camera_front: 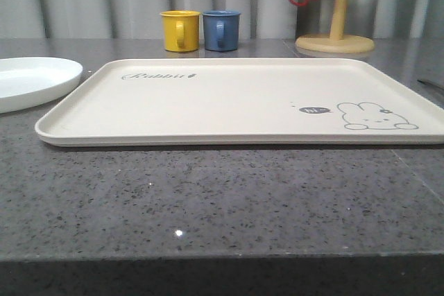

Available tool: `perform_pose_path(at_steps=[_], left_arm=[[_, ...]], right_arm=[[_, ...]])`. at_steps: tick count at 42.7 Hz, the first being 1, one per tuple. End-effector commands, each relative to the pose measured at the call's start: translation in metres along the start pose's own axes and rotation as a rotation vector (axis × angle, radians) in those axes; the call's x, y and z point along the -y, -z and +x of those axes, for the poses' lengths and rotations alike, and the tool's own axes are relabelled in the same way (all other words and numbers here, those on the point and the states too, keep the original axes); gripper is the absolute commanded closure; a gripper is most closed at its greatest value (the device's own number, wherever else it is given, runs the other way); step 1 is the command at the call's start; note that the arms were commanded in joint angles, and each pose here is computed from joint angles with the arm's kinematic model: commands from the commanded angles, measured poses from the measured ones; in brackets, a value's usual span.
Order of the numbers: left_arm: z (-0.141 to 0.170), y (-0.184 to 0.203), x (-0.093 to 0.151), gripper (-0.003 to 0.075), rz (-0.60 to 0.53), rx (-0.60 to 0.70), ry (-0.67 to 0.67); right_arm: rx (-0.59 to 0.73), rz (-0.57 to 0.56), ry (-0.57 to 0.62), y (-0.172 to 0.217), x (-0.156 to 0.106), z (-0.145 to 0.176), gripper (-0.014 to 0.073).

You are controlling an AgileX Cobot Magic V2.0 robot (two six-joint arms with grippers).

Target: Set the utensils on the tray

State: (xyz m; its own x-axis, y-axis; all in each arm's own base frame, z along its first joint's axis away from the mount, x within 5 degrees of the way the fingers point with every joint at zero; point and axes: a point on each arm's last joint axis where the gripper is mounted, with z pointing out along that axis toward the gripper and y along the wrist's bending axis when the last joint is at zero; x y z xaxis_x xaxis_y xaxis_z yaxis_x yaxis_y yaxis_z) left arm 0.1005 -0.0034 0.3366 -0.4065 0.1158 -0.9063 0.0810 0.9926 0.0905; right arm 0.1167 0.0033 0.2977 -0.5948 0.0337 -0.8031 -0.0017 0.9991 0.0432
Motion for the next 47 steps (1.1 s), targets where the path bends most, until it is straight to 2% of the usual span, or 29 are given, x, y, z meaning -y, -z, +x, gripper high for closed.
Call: perform_pose_path(at_steps=[1,4,16,22,26,34,38,47], left_arm=[[-0.013,-0.006,-0.002,0.0257,-0.006,0.056,0.008],[-0.015,-0.013,-0.002,0.0211,0.0,0.011,0.008],[-0.042,-0.066,-0.008,0.0209,0.032,-0.295,0.011],[-0.053,-0.107,-0.025,0.0208,0.0,-0.392,0.059],[-0.057,-0.126,-0.037,0.0208,0.011,-0.412,0.091],[-0.058,-0.165,-0.059,0.0208,0.119,-0.395,0.231],[-0.055,-0.183,-0.067,0.0209,0.137,-0.397,0.279],[-0.046,-0.219,-0.074,0.0209,0.147,-0.442,0.318]], right_arm=[[0.071,-0.002,0.005,0.002,-0.001,-0.012,0.0121],[0.07,-0.002,0.005,0.002,-0.001,-0.012,0.012],[0.064,-0.002,0.005,0.002,-0.001,-0.011,0.012],[0.064,-0.002,0.005,0.002,-0.001,-0.011,0.012],[0.064,-0.002,0.005,0.002,-0.001,-0.011,0.012],[0.064,-0.002,0.005,0.002,-0.001,-0.011,0.012],[0.064,-0.002,0.005,0.002,-0.001,-0.011,0.012],[0.064,-0.002,0.005,0.002,-0.001,-0.011,0.012]])
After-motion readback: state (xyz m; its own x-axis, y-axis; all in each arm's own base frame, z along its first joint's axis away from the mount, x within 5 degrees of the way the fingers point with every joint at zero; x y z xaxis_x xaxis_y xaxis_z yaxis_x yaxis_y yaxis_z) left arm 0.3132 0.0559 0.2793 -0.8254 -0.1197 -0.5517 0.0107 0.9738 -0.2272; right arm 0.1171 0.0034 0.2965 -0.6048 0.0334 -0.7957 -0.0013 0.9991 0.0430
